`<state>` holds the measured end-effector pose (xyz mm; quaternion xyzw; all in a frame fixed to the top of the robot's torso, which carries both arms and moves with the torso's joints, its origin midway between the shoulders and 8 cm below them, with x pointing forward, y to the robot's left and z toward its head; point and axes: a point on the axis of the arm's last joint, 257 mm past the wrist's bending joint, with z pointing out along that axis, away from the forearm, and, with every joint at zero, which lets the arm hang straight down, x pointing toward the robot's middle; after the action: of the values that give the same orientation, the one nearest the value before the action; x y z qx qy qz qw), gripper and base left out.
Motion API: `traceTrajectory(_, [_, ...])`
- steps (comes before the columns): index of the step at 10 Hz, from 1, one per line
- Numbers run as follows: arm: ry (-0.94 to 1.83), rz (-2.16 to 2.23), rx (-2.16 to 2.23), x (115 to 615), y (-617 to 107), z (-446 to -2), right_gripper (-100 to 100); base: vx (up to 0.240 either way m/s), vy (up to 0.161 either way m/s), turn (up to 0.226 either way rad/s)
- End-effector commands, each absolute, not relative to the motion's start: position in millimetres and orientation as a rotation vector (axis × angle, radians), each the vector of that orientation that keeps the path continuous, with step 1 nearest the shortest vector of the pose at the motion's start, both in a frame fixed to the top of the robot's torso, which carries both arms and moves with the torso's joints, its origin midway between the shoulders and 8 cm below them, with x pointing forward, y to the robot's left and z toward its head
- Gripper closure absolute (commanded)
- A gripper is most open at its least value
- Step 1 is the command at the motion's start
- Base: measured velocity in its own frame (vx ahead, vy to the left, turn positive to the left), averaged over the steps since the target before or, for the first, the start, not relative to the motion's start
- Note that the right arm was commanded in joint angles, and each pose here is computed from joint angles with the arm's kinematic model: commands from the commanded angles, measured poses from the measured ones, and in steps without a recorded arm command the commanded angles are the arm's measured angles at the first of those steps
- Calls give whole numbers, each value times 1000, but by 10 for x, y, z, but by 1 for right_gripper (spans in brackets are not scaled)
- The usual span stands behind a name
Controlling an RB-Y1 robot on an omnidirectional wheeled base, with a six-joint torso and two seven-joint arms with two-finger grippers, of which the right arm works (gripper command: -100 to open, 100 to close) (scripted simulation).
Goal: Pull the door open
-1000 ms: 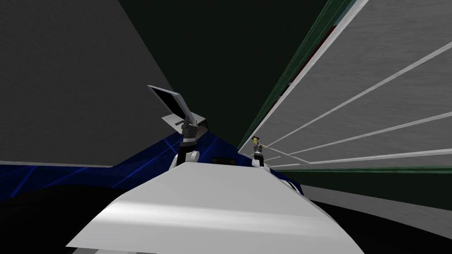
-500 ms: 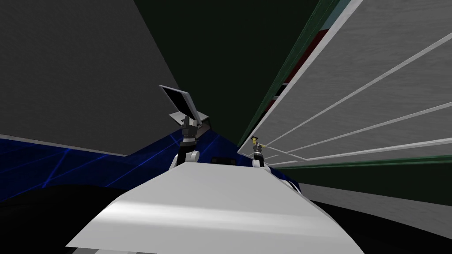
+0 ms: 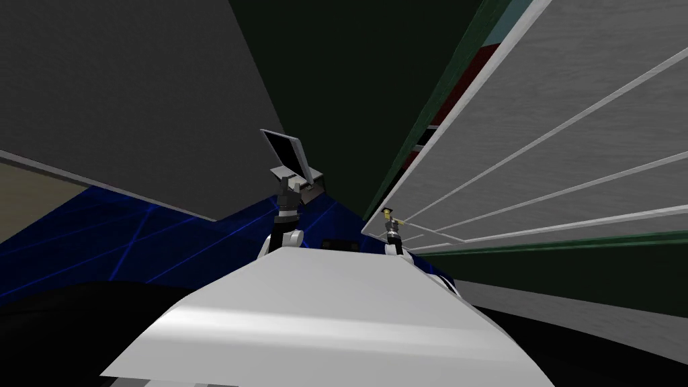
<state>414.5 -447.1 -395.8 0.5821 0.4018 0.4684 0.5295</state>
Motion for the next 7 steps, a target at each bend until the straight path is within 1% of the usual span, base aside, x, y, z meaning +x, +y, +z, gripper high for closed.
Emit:
traceTrajectory(1, [972, 1131, 1385, 4130, -4439, -3963, 100, -244, -95, 171])
traceTrajectory(2, [976, 1136, 1383, 4128, -4431, -3962, 100, -234, -91, 199])
traceTrajectory(3, [980, 1139, 1381, 4126, -4425, -3960, 100, -217, -30, 98])
traceTrajectory(4, [983, 1143, 1379, 4124, -4419, -3959, 100, -209, 0, 64])
traceTrajectory(5, [982, 1144, 1379, 4142, -4403, -3957, 100, -92, 2, 15])
traceTrajectory(7, [1011, 1167, 1368, 4080, -4366, -3971, 100, -217, -14, 97])
